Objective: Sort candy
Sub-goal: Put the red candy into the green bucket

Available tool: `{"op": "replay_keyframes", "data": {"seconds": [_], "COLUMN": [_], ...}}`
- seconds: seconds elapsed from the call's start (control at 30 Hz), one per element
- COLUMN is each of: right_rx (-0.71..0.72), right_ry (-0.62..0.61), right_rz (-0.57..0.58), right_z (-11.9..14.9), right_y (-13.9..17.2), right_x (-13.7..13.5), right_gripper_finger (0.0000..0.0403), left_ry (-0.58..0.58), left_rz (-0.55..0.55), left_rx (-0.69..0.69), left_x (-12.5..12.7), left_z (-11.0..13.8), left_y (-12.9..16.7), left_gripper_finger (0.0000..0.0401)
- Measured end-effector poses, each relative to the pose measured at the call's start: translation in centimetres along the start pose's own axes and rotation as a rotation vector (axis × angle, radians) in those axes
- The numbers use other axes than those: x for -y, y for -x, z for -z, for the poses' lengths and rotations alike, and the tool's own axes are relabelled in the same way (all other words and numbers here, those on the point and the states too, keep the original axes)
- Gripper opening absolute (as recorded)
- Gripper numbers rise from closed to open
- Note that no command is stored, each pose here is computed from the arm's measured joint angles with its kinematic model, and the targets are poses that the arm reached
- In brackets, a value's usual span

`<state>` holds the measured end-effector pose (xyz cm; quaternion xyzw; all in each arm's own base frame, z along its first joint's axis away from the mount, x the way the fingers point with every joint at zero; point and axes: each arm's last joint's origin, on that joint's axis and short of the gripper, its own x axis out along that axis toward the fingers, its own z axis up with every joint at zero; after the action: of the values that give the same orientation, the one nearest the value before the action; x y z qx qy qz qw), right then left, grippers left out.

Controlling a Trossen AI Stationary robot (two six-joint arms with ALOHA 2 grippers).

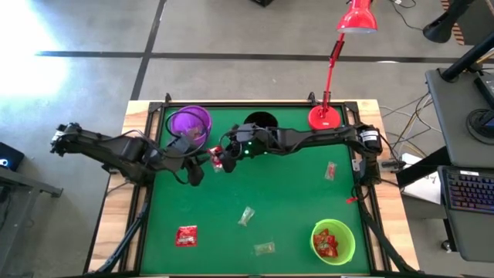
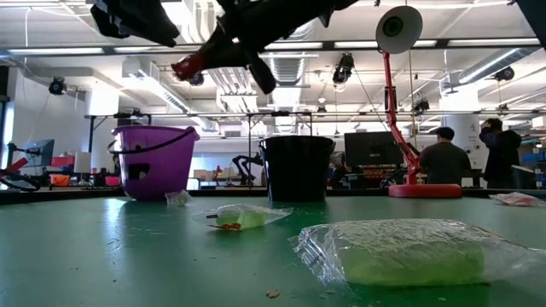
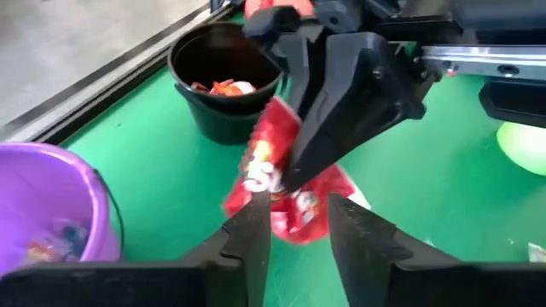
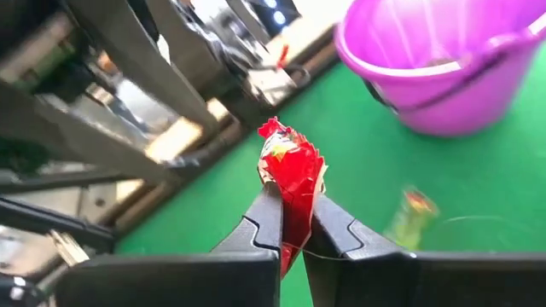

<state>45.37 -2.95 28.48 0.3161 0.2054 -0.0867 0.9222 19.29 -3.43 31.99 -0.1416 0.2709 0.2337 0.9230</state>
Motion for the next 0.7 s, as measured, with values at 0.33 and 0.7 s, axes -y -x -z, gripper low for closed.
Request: {"op": "replay_keyframes", "data": {"seconds": [0.33, 0.7], "right_rx": [-0.227, -0.457], "right_ry": [0.013, 0.043], "right_rz": [0.130, 0.193], "right_z": [1.5, 4.2], "right_y": [3.4, 10.7], "right_x": [-0.8, -5.0], "right_gripper_finger": [0.0012, 0.0012], "left_ry": [-0.077, -0.095], "left_rz": [-0.031, -0.036], "left_rx": [0.061, 0.062], "left_x": [-0.1, -0.1], "left_z": [-1.2, -1.2], "left_y": [1.0, 1.0], "left_gripper_finger": [0.0127, 0.0127]}}
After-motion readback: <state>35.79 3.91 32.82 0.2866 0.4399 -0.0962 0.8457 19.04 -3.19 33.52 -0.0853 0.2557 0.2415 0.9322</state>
